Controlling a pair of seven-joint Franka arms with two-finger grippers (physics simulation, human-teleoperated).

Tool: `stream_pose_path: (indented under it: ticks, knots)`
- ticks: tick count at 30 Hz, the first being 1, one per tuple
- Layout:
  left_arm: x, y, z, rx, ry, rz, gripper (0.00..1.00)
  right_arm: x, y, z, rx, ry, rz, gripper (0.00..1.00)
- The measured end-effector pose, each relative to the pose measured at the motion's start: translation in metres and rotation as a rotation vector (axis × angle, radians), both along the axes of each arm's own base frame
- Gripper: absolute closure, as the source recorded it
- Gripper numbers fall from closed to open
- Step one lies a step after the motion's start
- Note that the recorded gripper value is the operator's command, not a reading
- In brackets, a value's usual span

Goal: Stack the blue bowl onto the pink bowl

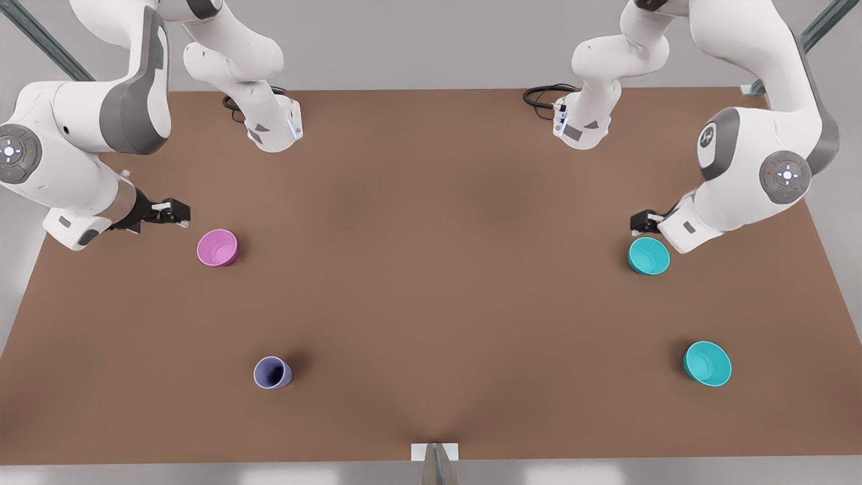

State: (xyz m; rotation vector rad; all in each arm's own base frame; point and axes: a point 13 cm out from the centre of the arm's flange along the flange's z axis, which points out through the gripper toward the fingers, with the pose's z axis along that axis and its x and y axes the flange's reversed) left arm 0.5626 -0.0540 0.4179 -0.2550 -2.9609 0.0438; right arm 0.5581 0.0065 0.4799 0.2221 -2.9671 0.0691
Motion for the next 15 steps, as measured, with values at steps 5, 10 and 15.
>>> stream_pose_path:
  ticks: [5,10,15]
  knots:
    - [0.002,0.002,-0.002,-0.002,-0.002,-0.001,0.00,-0.025,-0.028,-0.070,0.006,0.152,-0.040,0.00]
    - [0.003,0.017,-0.002,-0.004,0.000,0.024,0.00,-0.105,-0.114,-0.222,0.053,0.332,-0.216,0.00]
    - [0.004,0.023,0.003,-0.003,-0.007,0.030,0.00,-0.133,-0.121,-0.327,0.098,0.259,-0.276,0.00]
